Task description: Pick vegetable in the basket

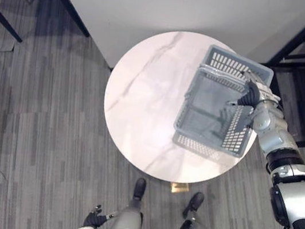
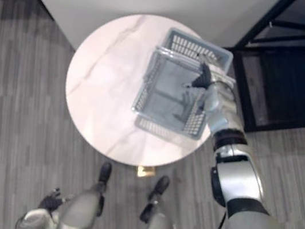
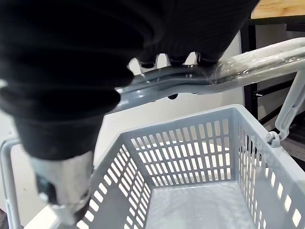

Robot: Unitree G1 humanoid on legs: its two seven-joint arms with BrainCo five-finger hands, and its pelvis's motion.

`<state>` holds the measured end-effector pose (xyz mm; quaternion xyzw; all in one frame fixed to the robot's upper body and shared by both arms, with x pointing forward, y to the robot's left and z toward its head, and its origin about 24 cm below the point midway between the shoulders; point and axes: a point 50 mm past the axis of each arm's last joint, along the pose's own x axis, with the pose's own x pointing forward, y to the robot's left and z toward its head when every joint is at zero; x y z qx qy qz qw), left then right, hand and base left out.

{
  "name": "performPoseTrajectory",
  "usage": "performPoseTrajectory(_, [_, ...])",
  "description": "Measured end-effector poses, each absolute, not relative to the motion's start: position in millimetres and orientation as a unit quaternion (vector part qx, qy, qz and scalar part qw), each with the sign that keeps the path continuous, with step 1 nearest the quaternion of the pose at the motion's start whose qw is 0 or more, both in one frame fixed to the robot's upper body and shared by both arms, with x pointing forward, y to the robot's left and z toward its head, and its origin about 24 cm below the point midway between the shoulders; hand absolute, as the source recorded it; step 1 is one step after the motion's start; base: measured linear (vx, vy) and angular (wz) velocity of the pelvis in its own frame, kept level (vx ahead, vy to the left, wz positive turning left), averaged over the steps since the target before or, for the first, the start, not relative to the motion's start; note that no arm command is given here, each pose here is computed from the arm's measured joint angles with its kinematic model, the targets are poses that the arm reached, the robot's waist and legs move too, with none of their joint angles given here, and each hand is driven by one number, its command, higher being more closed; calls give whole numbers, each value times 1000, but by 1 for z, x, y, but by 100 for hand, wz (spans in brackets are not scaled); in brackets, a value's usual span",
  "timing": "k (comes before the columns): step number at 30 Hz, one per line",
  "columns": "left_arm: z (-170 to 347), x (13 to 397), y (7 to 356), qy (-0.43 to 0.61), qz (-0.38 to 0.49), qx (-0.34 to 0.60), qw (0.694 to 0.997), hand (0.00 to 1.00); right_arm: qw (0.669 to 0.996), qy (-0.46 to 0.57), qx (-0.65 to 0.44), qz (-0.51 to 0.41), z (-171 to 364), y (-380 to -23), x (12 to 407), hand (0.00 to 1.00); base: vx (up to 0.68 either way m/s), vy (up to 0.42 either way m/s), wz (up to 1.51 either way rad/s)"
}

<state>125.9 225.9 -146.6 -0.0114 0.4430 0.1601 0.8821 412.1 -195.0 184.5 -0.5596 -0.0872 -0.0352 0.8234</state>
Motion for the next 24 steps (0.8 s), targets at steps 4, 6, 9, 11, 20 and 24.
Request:
performPoseTrajectory(4, [-147, 126, 226, 443, 162, -11, 882, 0, 821, -87, -563, -34, 185, -194, 412, 0, 0, 0, 0])
performPoseTrajectory(6, [-147, 126, 226, 443, 162, -11, 882, 0, 821, -87, -563, -34, 185, -194, 412, 0, 0, 0, 0])
performPoseTrajectory(9, [-146, 126, 227, 442, 165, -13, 881, 0, 821, -87, -563, -35, 185, -195, 412, 0, 0, 0, 0])
performPoseTrajectory(11, [-146, 126, 227, 442, 165, -13, 882, 0, 821, -86, -564, -36, 186, -195, 413, 0, 0, 0, 2])
performPoseTrajectory(20, [-145, 131, 228, 436, 168, -15, 884, 0, 829, -87, -550, -56, 199, -200, 416, 0, 1, -1, 5])
performPoseTrajectory(24, [-145, 132, 228, 436, 167, -15, 884, 0, 828, -88, -550, -60, 202, -201, 416, 0, 4, 0, 1])
